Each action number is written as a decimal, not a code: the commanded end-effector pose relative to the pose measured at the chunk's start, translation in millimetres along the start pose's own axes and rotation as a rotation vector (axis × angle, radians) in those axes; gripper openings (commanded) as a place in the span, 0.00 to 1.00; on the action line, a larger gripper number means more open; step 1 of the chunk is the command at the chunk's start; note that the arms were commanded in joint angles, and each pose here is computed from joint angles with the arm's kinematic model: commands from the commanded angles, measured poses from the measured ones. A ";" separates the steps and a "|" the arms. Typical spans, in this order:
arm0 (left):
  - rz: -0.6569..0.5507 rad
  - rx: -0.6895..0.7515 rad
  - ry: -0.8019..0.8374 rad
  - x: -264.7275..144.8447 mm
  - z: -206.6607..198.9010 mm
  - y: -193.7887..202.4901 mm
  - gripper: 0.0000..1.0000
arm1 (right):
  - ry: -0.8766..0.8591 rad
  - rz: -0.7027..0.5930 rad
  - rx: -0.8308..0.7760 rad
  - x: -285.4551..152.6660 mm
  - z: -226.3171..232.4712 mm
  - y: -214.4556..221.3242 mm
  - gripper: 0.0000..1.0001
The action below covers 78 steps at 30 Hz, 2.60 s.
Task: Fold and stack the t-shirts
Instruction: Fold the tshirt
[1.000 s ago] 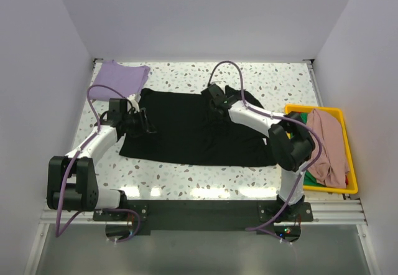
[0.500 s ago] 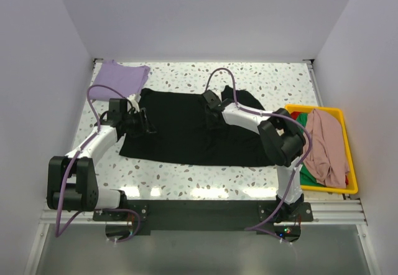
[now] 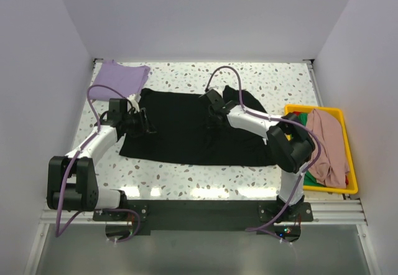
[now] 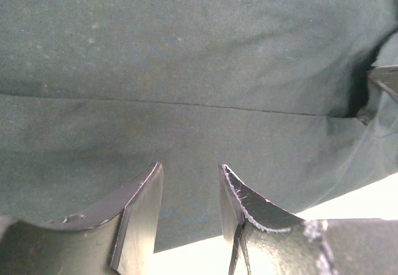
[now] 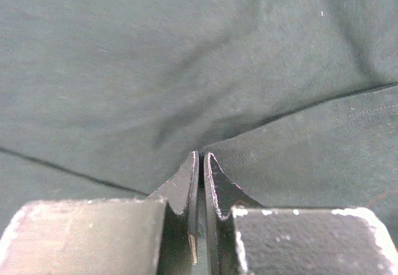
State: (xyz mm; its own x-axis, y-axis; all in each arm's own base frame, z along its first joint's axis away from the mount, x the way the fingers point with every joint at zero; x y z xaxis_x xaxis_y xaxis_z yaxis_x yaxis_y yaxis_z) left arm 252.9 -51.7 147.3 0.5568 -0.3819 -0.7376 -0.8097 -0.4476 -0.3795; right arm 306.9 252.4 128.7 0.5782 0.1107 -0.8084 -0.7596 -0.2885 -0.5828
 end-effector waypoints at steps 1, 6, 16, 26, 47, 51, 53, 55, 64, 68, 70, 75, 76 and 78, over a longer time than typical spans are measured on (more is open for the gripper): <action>-0.018 0.030 0.013 -1.2 -2.6 -1.8 0.46 | -0.067 -0.140 0.017 -21.1 7.7 -23.1 0.00; -0.038 0.018 -0.020 -2.6 -1.0 -2.4 0.46 | -0.055 -0.120 0.009 -14.8 9.0 -16.4 0.04; -0.214 -0.226 -0.127 0.6 0.3 -12.0 0.46 | 0.074 -0.077 0.052 -28.4 -6.6 -3.5 0.59; -0.224 -0.403 -0.242 21.4 29.2 16.4 0.45 | 0.151 -0.018 0.230 -38.9 -55.8 45.0 0.62; -0.331 -0.684 -0.451 -15.9 78.7 92.5 0.44 | 0.105 0.212 0.549 -55.8 -115.8 152.6 0.62; -0.337 -0.729 -0.372 -24.8 70.9 97.3 0.44 | 0.085 0.212 0.551 -70.5 -118.5 160.8 0.62; -0.335 -0.731 -0.336 -28.9 65.8 96.3 0.45 | 0.080 0.192 0.541 -81.3 -120.3 159.0 0.62; -0.337 -0.712 -0.294 -36.7 55.5 88.2 0.46 | 0.057 0.153 0.527 -89.5 -121.0 147.3 0.62; -0.583 -0.341 -0.123 -62.7 -24.6 -59.9 0.58 | -0.073 -0.177 0.415 -107.5 -125.3 13.2 0.62; -0.484 -0.214 -0.216 -6.9 -22.8 -111.7 0.53 | -0.080 -0.293 0.348 -105.7 -129.0 -48.0 0.62; -0.491 -0.181 -0.218 4.3 -34.0 -136.2 0.53 | -0.064 -0.273 0.309 -86.8 -129.5 -60.1 0.62; -0.405 -0.155 -0.305 58.7 -26.5 -162.8 0.48 | -0.058 -0.287 0.256 -61.1 -130.9 -94.8 0.61; -0.366 -0.162 -0.347 72.5 -18.2 -160.1 0.47 | -0.054 -0.257 0.250 -48.0 -131.1 -94.5 0.61; -0.380 -0.158 -0.371 80.4 -20.0 -167.5 0.46 | -0.056 -0.263 0.235 -43.5 -132.4 -103.0 0.61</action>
State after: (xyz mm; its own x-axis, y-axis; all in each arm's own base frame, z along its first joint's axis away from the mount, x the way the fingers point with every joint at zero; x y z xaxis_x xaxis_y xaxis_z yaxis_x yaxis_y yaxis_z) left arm 424.3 -23.3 153.0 0.6737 0.0822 -0.7344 -0.5042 -0.6755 -0.5381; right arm 384.7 152.9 223.4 0.7271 0.1974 -0.6575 -0.6748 0.0293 -0.7374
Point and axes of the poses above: each gripper's point midway between its finger pads, its own x axis out along the fingers, its own z axis along the line the jaws close on, y = z × x, the point moved 10 cm from there along -x, back along the fingers, and after that the axes turned 12 degrees about -x, right-handed, at the moved point
